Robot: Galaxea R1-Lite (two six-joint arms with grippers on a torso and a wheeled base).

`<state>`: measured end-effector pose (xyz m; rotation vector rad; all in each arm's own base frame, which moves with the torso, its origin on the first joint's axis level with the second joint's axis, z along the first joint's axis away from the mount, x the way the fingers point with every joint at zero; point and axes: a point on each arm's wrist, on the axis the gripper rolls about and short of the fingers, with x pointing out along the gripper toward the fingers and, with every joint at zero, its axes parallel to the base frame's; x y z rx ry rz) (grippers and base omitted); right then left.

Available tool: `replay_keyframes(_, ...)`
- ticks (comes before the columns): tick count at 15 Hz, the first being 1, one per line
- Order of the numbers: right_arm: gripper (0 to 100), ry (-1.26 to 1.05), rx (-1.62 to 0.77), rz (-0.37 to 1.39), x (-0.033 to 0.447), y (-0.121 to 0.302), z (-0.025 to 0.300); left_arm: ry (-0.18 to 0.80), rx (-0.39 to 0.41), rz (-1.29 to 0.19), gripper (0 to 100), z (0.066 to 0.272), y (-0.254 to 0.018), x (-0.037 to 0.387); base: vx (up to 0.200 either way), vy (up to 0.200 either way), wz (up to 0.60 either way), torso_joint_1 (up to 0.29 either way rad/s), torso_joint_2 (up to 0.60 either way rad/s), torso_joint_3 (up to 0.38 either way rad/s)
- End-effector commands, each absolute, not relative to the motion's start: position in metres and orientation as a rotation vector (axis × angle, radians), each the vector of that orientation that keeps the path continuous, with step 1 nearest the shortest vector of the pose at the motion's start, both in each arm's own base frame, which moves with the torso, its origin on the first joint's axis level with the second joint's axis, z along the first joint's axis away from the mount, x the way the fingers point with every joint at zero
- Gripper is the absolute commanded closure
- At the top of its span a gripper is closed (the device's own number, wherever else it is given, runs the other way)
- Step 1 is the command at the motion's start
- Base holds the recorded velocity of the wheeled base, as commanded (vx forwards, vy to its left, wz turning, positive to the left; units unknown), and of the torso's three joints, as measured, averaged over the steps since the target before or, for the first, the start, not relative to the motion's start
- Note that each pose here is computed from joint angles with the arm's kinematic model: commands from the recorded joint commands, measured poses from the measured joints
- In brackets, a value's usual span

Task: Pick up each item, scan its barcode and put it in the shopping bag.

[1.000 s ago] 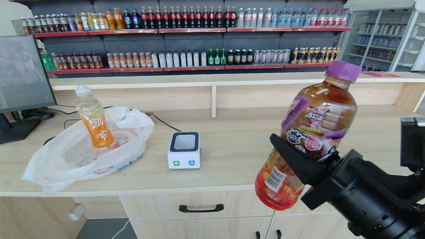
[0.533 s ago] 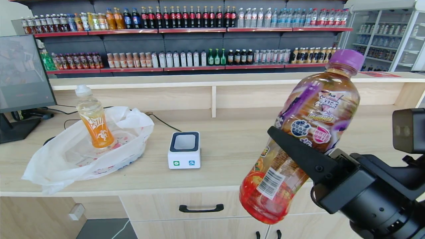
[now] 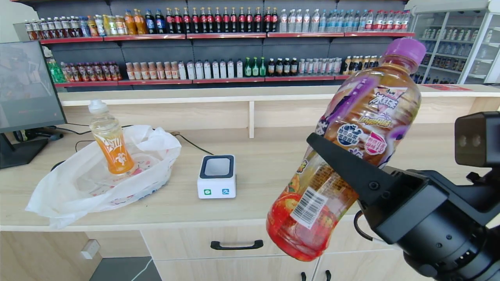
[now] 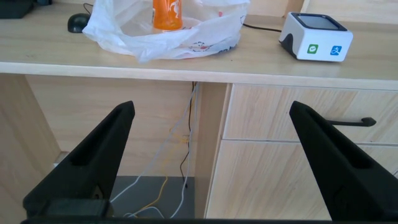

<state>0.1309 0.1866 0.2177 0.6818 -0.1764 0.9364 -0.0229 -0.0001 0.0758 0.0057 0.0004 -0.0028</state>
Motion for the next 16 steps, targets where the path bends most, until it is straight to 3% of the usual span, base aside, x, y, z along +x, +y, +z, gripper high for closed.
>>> replay_keyframes(1, 100, -0.177, 0.689, 0.959, 0.1275, 0.1903, 0.2195, 0.002, 0.006, -0.003, 0, 0.0753, -0.0001, -0.0228, 0.0, 0.0, 0.0, 0.0, 0.0, 0.0)
replay_keyframes(16, 100, -0.179, 0.698, 0.963, 0.131, 0.1963, 0.221, 0.0, 0.006, -0.003, 0, 0.0757, -0.0001, -0.0229, 0.0, 0.0, 0.0, 0.0, 0.0, 0.0)
